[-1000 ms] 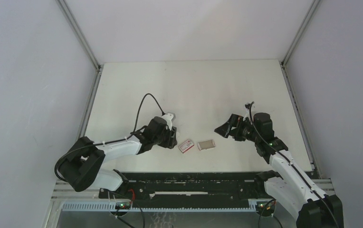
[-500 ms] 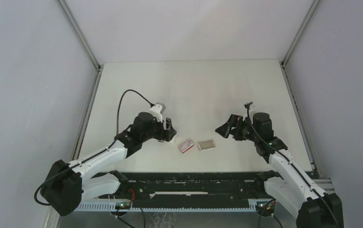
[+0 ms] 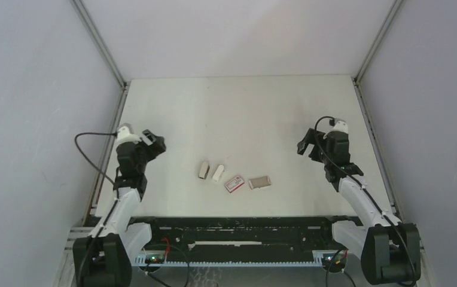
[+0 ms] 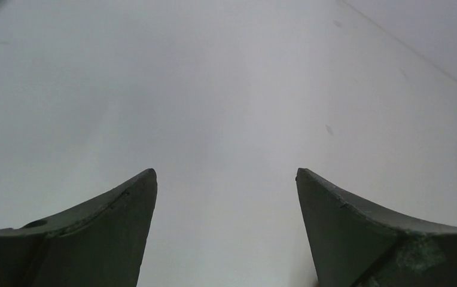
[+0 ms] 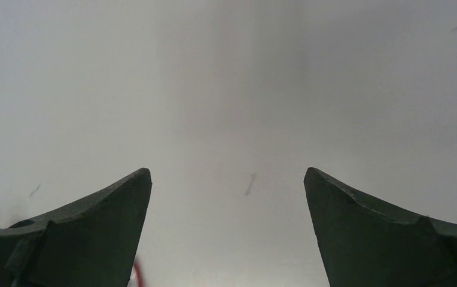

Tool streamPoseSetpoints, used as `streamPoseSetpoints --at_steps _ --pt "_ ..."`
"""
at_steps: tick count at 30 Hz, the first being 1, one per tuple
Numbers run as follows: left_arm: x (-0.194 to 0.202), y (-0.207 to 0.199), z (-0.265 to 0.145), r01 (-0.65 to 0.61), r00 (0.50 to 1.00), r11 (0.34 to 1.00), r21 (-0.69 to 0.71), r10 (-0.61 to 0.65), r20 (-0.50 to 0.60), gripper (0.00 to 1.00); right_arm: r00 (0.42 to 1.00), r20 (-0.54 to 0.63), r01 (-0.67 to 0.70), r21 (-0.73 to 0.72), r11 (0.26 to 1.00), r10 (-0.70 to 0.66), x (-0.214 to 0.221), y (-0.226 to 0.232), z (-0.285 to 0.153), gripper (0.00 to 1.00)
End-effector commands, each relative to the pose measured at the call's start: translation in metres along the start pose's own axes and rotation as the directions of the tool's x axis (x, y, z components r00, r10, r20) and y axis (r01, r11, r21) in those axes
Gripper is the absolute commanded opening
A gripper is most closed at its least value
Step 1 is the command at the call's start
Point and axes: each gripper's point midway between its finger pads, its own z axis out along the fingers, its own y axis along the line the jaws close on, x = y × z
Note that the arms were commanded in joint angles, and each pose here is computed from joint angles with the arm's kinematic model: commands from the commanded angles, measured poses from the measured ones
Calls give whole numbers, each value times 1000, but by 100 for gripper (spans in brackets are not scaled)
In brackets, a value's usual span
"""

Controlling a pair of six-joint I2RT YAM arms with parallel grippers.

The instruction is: Load the staples into the stapler

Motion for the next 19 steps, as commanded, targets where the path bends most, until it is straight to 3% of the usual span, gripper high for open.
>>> streamPoseSetpoints --at_steps 1,3,6,10,19 --pt "-43 71 -19 37 971 960 -279 31 236 90 953 291 35 177 984 -86 -69 -31 -10 98" --pt "-47 96 -32 22 949 919 -393 105 297 90 939 324 49 213 976 -117 -70 -42 -8 98" --pt "-40 109 -37 -25 920 905 -425 187 345 90 914 373 82 222 972 -162 -65 -50 -1 98" --pt "-56 116 -39 2 875 889 -459 220 431 90 882 432 97 230 968 -191 -53 -60 9 98" --pt "-57 112 -30 -28 863 898 -438 243 442 89 856 461 117 269 956 -235 -65 -63 12 98"
